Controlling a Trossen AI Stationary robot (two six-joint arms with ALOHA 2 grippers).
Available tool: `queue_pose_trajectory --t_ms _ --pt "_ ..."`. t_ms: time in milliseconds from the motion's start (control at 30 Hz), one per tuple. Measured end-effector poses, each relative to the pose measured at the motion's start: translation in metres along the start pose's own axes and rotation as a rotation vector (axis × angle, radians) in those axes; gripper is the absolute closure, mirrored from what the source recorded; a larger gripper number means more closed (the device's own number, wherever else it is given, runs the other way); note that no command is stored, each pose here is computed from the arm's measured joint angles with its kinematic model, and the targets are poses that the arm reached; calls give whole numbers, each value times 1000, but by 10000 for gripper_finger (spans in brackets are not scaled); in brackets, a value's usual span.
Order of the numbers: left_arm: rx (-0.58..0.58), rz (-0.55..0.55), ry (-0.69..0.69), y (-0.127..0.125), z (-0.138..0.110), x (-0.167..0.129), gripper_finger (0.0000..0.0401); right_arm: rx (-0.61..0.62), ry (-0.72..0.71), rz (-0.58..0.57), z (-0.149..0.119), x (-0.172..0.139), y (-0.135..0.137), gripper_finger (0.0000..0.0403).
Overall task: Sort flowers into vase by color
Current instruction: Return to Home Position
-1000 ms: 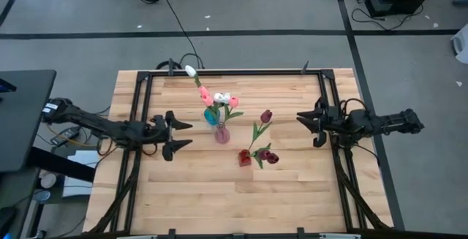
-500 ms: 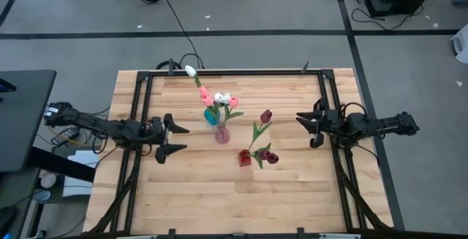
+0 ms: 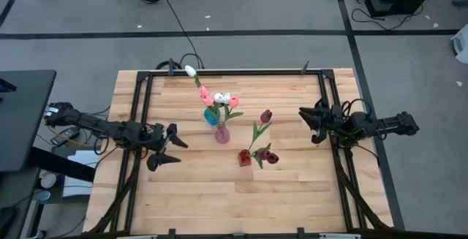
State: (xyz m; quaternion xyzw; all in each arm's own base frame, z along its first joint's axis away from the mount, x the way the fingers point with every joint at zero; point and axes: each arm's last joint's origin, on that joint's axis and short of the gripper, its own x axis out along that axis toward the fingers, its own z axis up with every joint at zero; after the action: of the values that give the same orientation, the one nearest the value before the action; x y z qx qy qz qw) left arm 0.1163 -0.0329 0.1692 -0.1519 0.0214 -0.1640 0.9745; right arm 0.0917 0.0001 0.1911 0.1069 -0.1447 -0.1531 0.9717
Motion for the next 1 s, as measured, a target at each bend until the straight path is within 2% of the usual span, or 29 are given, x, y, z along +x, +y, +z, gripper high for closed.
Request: queue_pose_trajectory --t_ms 133,300,500,900,1000 --pt "95 0 5 0 0 0 94 5 0 1 0 0 0 309" --pt "85 -57 25 -1 -2 2 94 4 1 1 0 0 0 309" --pt "121 -64 -14 -2 2 2 94 4 1 2 0 0 0 309" --pt "120 -64 -18 -2 2 1 94 4 1 2 0 0 0 309" --pt "89 -75 -46 -3 5 -1 94 4 1 2 0 0 0 309"
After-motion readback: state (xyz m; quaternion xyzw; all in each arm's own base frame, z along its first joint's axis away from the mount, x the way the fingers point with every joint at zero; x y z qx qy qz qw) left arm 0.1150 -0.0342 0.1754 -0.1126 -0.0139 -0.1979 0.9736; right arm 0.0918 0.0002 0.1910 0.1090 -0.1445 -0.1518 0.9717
